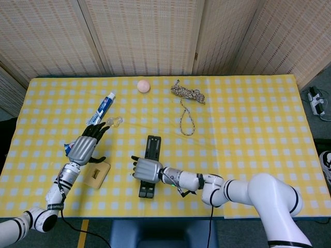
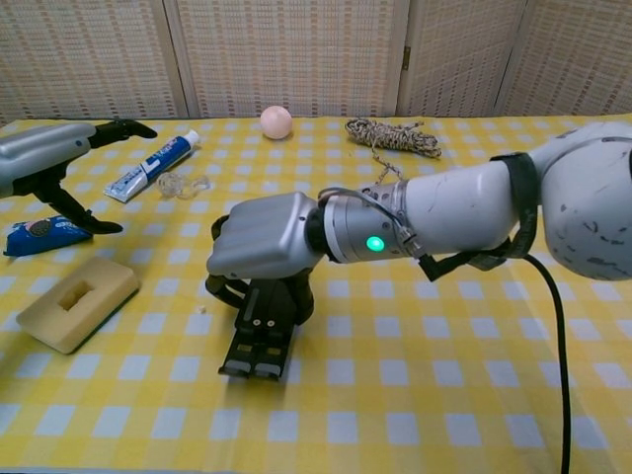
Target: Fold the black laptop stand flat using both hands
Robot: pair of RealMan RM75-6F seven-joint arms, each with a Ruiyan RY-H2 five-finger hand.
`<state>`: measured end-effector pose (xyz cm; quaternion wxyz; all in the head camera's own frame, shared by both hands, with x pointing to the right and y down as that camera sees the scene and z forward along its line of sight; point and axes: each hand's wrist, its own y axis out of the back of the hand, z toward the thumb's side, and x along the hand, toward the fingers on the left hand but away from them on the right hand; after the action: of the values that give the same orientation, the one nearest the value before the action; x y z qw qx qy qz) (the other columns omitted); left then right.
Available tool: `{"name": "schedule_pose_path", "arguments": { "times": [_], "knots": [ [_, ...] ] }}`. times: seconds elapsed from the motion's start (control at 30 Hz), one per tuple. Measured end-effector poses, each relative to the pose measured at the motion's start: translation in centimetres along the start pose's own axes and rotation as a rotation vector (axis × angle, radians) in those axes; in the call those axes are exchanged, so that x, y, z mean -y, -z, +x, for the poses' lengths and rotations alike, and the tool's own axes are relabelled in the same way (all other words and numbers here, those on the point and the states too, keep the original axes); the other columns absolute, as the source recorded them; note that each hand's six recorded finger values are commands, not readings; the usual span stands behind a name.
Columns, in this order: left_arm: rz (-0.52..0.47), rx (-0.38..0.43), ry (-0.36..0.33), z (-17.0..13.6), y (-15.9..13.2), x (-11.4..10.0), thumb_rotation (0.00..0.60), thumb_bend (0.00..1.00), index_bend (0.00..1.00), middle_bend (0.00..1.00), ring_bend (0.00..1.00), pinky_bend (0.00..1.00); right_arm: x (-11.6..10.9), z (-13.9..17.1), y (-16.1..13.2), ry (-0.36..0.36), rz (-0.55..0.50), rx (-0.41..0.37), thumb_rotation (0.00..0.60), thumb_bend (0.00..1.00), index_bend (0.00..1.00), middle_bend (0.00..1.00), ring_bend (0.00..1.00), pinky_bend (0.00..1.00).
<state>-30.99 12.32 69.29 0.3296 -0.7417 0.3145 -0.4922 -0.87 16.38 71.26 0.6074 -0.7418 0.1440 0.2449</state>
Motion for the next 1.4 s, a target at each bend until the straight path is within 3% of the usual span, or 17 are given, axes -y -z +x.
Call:
{"name": "schedule_pose_path", "arguments": {
  "times": [0.13,0.17,0.23,0.33,0.4,0.57,0.87,1.0,1.1,1.4],
  "knots": [
    [0.003,0.0,-0.005,0.0,-0.1,-0.1,0.6,0.21,0.0,0.0,0.0,0.0,0.2,0.3,0.1,0.016,-0.012,0.002,0.6,0.18,0.47,0.48,0.29,0.11],
    [0.006,-0.001,-0.007,0.0,-0.1,-0.2,0.6,0.21,0.0,0.0,0.0,0.0,0.3,0.4,0.2,0.016,-0.013,0.004,0.6,0.18,0.4,0.44,0.26,0.1],
    [0.01,-0.003,-0.015,-0.1,-0.1,-0.4,0.6,0.21,0.0,0.0,0.0,0.0,0.5,0.8,0.4,0.014,-0.014,0.01,0.6,0.18,0.14,0.3,0.16,0.06],
    [0.03,-0.009,-0.036,-0.1,0.1,-0.9,0.6,0.21,0.0,0.0,0.0,0.0,0.6,1.4,0.4,0.025,-0.036,0.027,0.6,0.18,0.0,0.14,0.11,0.03],
    [0.047,-0.016,-0.059,-0.2,0.3,-1.2,0.6,0.21,0.0,0.0,0.0,0.0,0.7,2.1,0.6,0.046,-0.078,0.057,0.6,0.18,0.0,0.09,0.1,0.03],
    [0.078,-0.062,-0.099,-0.9,1.5,-2.3,0.6,0.23,0.0,0.0,0.0,0.0,0.6,4.9,1.8,0.124,-0.145,0.168,0.6,0.18,0.0,0.09,0.09,0.03],
    [0.076,-0.181,-0.163,-4.4,4.6,-4.9,0.6,0.26,0.02,0.0,0.0,0.0,0.9,15.4,4.8,0.246,-0.292,0.516,0.6,0.18,0.0,0.09,0.1,0.03],
    [0.092,-0.234,-0.186,-6.7,6.2,-5.5,0.6,0.26,0.03,0.0,0.0,0.0,2.6,22.7,6.7,0.25,-0.356,0.73,0.6,0.18,0.0,0.08,0.09,0.04],
    [0.098,-0.27,-0.182,-8.5,7.3,-5.5,0.6,0.26,0.03,0.0,0.0,0.0,4.2,27.1,7.2,0.242,-0.411,0.846,0.6,0.18,0.0,0.06,0.07,0.04],
    [0.097,-0.333,-0.201,-13.8,8.7,-5.2,0.6,0.26,0.01,0.0,0.0,0.0,8.3,36.1,5.6,0.25,-0.557,1.05,0.6,0.18,0.0,0.02,0.04,0.02]
  ]
}}
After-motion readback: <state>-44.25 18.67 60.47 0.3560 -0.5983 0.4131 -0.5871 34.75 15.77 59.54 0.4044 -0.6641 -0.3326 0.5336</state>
